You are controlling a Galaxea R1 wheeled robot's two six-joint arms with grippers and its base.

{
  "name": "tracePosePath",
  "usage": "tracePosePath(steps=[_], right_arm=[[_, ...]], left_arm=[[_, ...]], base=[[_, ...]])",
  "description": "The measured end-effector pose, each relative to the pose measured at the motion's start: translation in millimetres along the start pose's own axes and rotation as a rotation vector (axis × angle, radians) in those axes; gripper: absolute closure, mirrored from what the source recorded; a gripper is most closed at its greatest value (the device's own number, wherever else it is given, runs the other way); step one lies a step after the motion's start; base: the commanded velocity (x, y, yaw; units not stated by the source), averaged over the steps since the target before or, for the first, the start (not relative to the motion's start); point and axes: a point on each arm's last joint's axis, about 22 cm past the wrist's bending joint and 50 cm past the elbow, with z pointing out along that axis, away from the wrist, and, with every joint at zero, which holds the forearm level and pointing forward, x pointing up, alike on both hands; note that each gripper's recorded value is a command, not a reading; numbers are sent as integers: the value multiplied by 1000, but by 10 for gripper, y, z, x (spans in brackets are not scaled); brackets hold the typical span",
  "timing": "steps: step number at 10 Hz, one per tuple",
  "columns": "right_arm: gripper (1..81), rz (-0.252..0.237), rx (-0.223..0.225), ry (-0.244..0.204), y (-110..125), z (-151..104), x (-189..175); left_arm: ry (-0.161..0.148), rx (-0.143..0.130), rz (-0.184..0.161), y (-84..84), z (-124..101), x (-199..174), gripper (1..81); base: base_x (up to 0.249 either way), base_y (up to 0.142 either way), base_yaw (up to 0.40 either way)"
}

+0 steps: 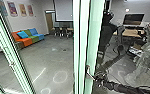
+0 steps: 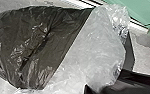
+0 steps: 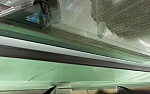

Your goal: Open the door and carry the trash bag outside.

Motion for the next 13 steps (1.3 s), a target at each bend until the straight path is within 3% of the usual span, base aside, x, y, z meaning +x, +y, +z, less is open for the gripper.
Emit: tracePosePath(steps=[3,5,6,13], right_arm=[[10,-17,-1,-14,9,-29,-32],[10,-56,3,-26,58,-98,-81],[10,-53,0,-28,63,-100,-85],[10,-31,-19,-3,78,-110,122]], left_arm=[[0,-4,0,10,-4,-10,811],[1,-5,0,17,-5,-32,811],[11,-5,2,16,-4,28,811],[5,-5,0,14,-3,5,811]], base=[[43,0,0],[69,0,0],[71,0,0],[71,0,0]])
